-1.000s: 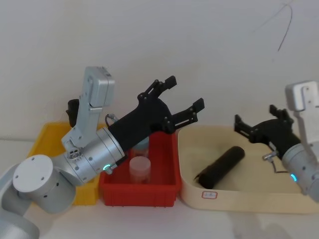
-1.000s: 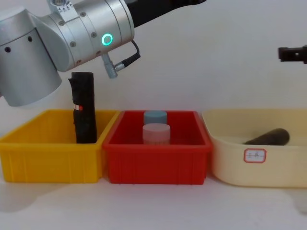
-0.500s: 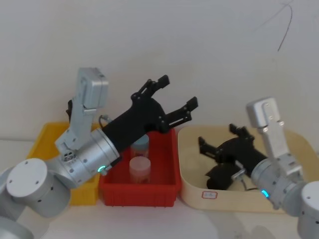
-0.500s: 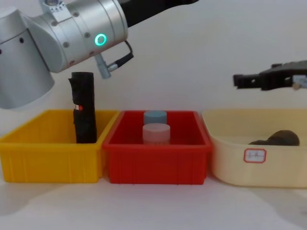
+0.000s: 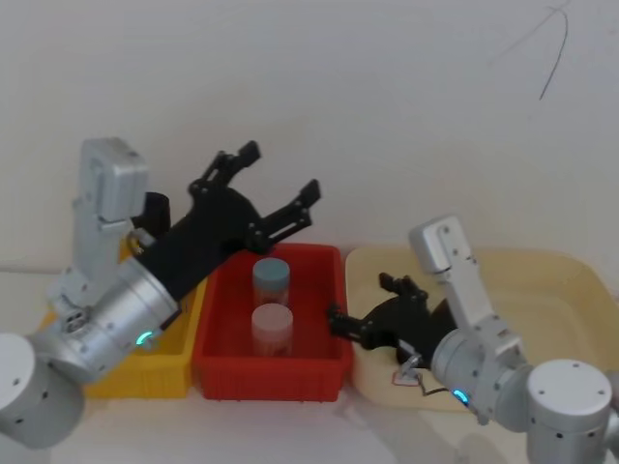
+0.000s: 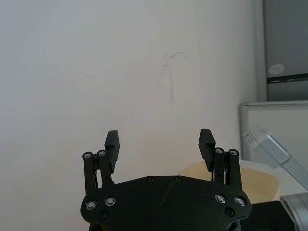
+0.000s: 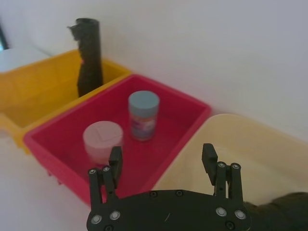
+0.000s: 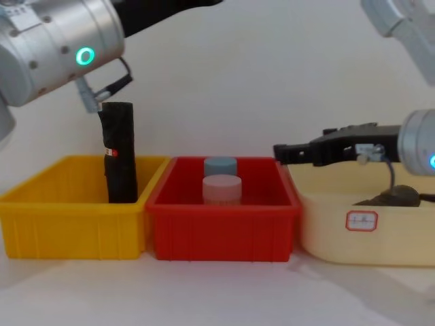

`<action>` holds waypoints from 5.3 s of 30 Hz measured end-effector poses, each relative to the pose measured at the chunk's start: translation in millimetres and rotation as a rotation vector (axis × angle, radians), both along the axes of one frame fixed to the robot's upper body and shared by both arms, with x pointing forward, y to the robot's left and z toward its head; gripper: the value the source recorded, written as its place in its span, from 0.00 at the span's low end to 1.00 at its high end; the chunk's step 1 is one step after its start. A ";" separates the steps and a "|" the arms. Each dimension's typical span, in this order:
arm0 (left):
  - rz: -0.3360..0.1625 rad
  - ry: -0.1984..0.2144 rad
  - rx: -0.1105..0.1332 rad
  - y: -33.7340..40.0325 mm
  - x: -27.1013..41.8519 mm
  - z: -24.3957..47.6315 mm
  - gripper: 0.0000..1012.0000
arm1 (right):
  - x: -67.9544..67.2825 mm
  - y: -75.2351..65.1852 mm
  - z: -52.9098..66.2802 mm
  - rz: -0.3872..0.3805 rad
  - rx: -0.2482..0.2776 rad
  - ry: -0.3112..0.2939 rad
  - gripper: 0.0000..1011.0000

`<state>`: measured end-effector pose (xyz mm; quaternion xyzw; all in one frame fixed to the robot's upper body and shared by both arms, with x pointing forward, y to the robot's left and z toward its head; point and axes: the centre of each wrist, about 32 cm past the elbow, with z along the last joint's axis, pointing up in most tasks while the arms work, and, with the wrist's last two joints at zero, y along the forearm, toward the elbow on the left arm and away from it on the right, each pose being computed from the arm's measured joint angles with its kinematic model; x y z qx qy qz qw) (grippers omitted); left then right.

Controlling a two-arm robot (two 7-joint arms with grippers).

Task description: Pick up the garbage bag with the one hand and transfer it to the other hand.

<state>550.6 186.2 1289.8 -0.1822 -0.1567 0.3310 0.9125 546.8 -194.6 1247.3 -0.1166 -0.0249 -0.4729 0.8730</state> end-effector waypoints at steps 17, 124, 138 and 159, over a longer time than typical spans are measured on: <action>0.106 -0.003 -0.005 24.0 -16.6 -2.2 0.99 | 16.6 21.6 -6.3 0.088 0.000 0.050 0.99; 0.138 -0.005 -0.005 31.2 -22.0 -2.4 0.99 | 64.1 46.0 0.7 0.176 0.017 0.109 0.65; 0.138 -0.005 -0.006 31.2 -22.0 -2.4 0.99 | 52.6 0.0 28.0 0.049 0.082 0.001 0.65; 0.138 -0.005 -0.005 31.2 -22.0 -2.4 0.99 | 26.1 -91.3 14.1 -0.256 0.065 0.015 0.65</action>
